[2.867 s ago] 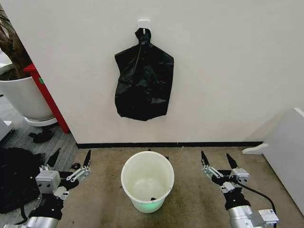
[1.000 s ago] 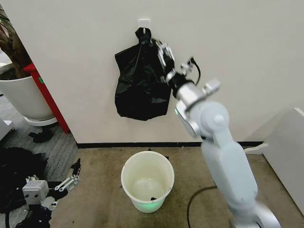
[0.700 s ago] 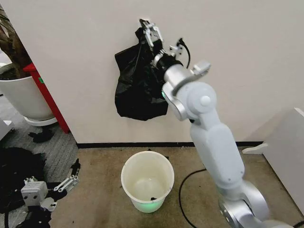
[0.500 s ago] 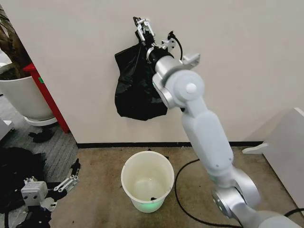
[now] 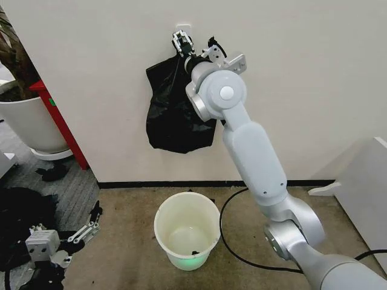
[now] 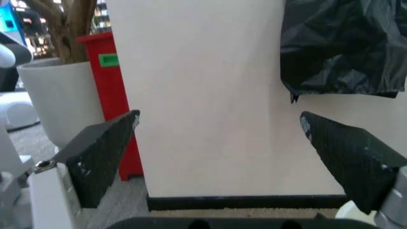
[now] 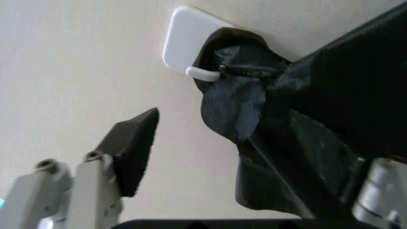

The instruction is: Place the garbage bag over the trash bin.

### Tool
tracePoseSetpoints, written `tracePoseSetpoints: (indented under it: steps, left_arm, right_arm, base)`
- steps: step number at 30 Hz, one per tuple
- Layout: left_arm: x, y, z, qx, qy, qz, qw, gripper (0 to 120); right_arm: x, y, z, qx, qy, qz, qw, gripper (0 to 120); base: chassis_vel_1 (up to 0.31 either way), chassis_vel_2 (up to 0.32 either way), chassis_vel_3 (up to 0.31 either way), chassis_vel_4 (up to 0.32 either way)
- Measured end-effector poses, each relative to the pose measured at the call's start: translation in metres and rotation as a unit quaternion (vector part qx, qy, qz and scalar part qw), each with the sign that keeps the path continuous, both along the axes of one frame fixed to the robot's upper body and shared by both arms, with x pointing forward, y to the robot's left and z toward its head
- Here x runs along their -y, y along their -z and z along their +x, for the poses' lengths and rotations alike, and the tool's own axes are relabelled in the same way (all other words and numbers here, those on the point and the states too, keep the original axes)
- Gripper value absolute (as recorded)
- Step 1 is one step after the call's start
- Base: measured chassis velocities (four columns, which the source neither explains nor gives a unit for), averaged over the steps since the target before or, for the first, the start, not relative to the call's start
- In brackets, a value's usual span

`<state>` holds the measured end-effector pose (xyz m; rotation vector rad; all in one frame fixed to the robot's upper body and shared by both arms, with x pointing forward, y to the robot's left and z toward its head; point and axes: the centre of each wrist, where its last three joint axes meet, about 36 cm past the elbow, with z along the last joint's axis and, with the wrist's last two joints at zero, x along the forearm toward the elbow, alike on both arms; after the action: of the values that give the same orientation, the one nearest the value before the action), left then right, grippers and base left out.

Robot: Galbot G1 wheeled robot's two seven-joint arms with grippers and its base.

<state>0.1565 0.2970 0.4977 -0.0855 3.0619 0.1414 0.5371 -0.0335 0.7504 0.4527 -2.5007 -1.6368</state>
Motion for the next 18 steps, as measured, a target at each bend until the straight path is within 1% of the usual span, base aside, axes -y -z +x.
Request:
tracePoseSetpoints:
  steps: [1, 6, 7, 8, 9, 12, 13, 15, 16, 18]
  left_arm:
    - [0.0000, 0.0000, 0.0000, 0.000, 0.000, 0.000, 1.0000, 100]
    - [0.0008, 0.0005, -0.0007, 0.003, 0.001, 0.002, 1.0000, 100]
    - [0.0008, 0.0005, -0.0007, 0.003, 0.001, 0.002, 1.0000, 100]
    - [0.0009, 0.0006, -0.0007, 0.003, 0.001, 0.002, 1.0000, 100]
    - [0.0009, 0.0006, -0.0007, 0.003, 0.001, 0.002, 1.0000, 100]
    - [0.0011, 0.0007, -0.0007, 0.003, 0.001, 0.002, 1.0000, 100]
    - [0.0012, 0.0007, -0.0008, 0.004, 0.000, 0.002, 1.0000, 100]
    - [0.0013, 0.0008, -0.0010, 0.004, 0.000, 0.001, 1.0000, 100]
    - [0.0013, 0.0008, -0.0010, 0.004, 0.000, 0.001, 1.0000, 100]
    - [0.0016, 0.0010, -0.0013, 0.004, -0.001, 0.001, 1.0000, 100]
  right_arm:
    - [0.0000, 0.0000, 0.0000, 0.000, 0.000, 0.000, 1.000, 71]
    - [0.0008, -0.0002, 0.0026, -0.008, 0.005, -0.001, 1.000, 54]
    - [0.0010, 0.0000, 0.0029, -0.008, 0.005, -0.002, 1.000, 49]
    - [0.0011, 0.0003, 0.0031, -0.009, 0.006, -0.002, 1.000, 46]
    - [0.0011, 0.0003, 0.0031, -0.009, 0.006, -0.002, 1.000, 46]
    - [0.0021, 0.0023, 0.0039, -0.012, 0.007, -0.002, 1.000, 30]
    - [0.0026, 0.0031, 0.0039, -0.012, 0.007, -0.001, 1.000, 29]
    - [0.0041, 0.0044, 0.0029, -0.013, 0.006, 0.000, 1.000, 19]
    - [0.0041, 0.0044, 0.0029, -0.013, 0.006, 0.000, 1.000, 19]
    - [0.0057, 0.0057, 0.0016, -0.013, 0.006, 0.000, 1.000, 11]
  base:
    - [0.000, 0.000, 0.000, 0.000]
    - [0.000, 0.000, 0.000, 0.000]
    - [0.000, 0.000, 0.000, 0.000]
    - [0.000, 0.000, 0.000, 0.000]
    - [0.000, 0.000, 0.000, 0.000]
    - [0.000, 0.000, 0.000, 0.000]
    - [0.000, 0.000, 0.000, 0.000]
    - [0.000, 0.000, 0.000, 0.000]
    - [0.000, 0.000, 0.000, 0.000]
    - [0.000, 0.000, 0.000, 0.000]
